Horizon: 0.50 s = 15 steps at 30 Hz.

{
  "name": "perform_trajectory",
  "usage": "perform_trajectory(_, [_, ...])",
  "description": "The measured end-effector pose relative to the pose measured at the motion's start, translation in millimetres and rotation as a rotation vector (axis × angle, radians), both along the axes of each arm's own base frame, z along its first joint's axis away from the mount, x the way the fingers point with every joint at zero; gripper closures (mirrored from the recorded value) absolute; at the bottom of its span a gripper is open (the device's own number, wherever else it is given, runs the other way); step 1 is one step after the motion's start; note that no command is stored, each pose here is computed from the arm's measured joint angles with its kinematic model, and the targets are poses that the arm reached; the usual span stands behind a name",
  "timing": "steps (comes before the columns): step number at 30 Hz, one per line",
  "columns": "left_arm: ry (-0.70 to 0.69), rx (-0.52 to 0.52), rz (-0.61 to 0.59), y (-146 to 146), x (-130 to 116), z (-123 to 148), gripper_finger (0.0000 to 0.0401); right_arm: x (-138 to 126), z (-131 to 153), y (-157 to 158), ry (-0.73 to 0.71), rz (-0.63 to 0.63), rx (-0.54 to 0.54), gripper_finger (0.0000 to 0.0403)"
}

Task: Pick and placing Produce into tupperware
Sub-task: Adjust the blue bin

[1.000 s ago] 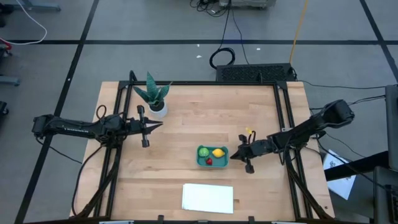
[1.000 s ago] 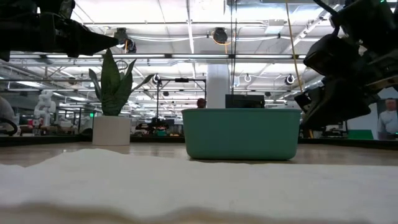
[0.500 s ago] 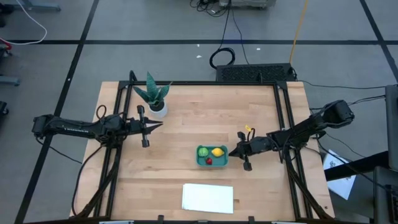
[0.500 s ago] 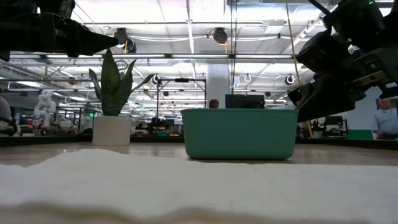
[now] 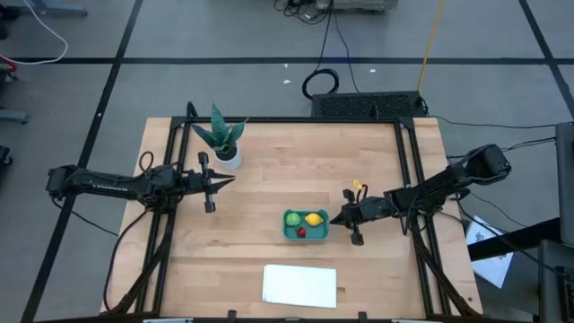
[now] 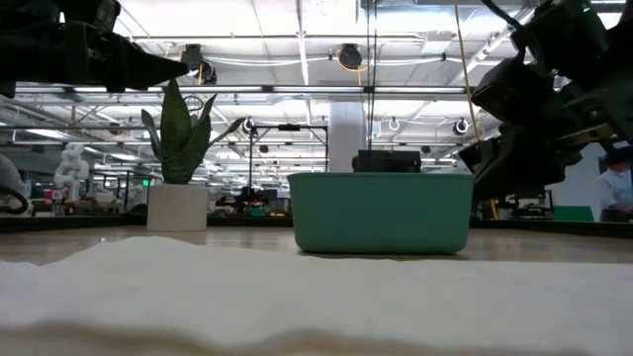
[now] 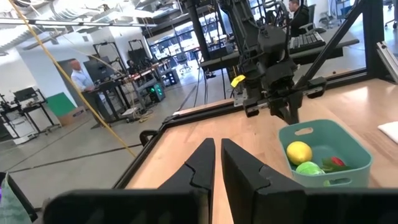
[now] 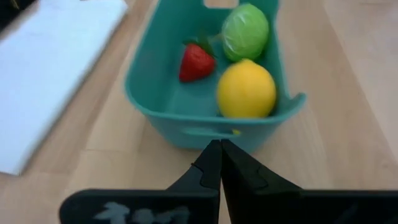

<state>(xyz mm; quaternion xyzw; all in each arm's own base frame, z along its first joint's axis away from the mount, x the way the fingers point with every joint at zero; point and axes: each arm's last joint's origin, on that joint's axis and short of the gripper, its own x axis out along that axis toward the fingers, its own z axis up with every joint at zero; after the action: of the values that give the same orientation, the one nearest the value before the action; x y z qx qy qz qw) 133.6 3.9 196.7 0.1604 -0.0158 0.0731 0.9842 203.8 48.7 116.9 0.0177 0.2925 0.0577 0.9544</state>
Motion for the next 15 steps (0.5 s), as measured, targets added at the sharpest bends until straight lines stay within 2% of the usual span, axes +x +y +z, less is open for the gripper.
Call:
perform_trajectory(4, [-0.002,-0.019,-0.001,0,0,0,0.0368,-1,-4,-8,0.04,-0.089,-0.066,0.0403])
perform_trajectory(7, [-0.001,-0.021,-0.001,0,0,0,0.0368,1,-2,-15,0.015,-0.136,-0.104,0.0403])
perform_trajectory(15, [-0.001,-0.021,-0.002,0,0,0,0.0368,4,0,-26,-0.009,-0.129,-0.099,0.0403])
